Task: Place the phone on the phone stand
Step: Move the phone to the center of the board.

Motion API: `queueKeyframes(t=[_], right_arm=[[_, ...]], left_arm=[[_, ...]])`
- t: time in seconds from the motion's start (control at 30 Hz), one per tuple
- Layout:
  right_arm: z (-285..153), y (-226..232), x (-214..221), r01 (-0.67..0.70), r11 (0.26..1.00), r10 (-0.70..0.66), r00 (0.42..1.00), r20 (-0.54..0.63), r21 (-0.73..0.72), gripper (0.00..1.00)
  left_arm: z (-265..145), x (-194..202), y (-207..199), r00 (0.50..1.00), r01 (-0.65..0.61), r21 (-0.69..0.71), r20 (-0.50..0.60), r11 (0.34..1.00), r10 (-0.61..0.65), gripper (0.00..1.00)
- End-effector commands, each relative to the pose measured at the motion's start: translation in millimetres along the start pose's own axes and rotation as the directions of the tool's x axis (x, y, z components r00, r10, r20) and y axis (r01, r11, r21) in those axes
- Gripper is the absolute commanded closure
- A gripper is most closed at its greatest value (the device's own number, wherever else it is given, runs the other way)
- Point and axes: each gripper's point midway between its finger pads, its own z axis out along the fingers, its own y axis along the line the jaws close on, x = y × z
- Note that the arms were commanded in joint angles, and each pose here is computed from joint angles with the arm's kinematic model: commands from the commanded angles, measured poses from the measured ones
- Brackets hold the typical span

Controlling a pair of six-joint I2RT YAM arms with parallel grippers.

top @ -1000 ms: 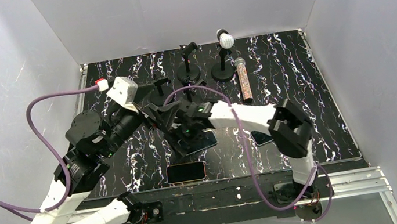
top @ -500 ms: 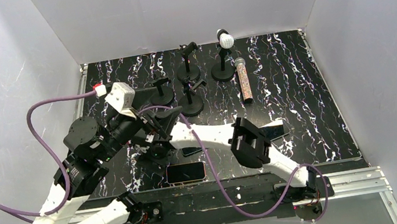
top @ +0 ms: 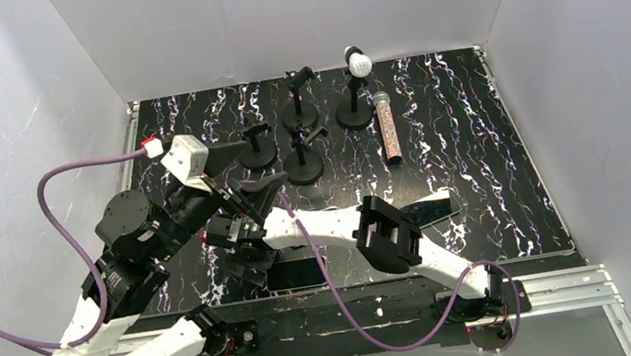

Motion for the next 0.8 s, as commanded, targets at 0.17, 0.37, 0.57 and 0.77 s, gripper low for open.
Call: queueKeyframes(t=[0.17,0.37,0.57,0.77], right_arm=[[0,-5,25,0.086,0.995,-0.083,0.995,-0.048,0.055,0.21],[-7,-21,48,0.101,0.987,-0.091,0.992,-0.083,0.127,0.22],[-12,-34,68,0.106,0.978,-0.087,0.990,-0.106,0.181,0.21],[-19,-47,84,0.105,0.965,-0.079,0.990,-0.114,0.239,0.20]], left_arm=[[-3,6,0,1.000,-0.002,-0.002,-0.012,1.000,0.002,0.01],[-4,7,3,1.000,-0.010,-0.013,-0.015,1.000,0.009,0.01],[-4,12,5,1.000,-0.012,-0.022,-0.025,1.000,0.011,0.01],[-4,15,6,0.999,-0.013,-0.027,-0.031,1.000,0.013,0.01]])
